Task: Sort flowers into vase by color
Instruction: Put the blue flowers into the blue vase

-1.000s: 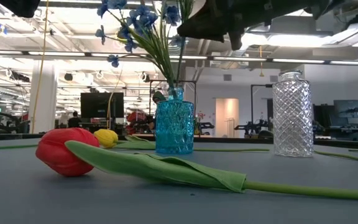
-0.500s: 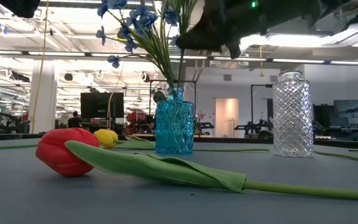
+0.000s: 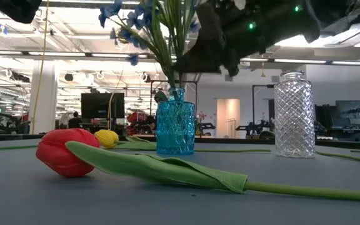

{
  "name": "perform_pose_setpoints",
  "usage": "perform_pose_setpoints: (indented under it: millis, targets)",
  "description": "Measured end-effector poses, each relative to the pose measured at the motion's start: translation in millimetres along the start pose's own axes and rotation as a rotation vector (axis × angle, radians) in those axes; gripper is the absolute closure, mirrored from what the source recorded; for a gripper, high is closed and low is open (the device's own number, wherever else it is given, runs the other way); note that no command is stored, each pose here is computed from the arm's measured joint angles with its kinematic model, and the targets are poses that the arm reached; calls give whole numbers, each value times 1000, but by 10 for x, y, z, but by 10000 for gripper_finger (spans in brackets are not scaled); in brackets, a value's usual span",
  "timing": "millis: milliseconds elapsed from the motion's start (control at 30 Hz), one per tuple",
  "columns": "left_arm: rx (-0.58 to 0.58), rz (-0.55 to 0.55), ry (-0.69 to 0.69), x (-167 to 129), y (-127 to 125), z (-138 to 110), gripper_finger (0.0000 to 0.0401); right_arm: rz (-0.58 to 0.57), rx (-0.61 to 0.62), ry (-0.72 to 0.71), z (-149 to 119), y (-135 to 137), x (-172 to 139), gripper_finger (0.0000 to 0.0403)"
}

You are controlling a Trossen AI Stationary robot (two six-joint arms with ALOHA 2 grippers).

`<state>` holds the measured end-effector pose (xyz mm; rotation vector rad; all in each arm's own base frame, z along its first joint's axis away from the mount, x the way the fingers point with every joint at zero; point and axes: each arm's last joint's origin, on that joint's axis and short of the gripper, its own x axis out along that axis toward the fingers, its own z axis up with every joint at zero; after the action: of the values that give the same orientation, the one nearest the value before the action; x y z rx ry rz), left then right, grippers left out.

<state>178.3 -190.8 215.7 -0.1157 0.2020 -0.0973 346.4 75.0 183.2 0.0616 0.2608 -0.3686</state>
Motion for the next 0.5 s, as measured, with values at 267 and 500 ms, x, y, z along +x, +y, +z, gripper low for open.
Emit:
perform_pose_setpoints:
  millis: [267,500]
  targets:
    - [-9,37,4,0,16,-16,221,79,-3,37,1,38,-31,246]
    - [-37,165,71,13,119,-129,221,146,-9,234,70,31,-111,147]
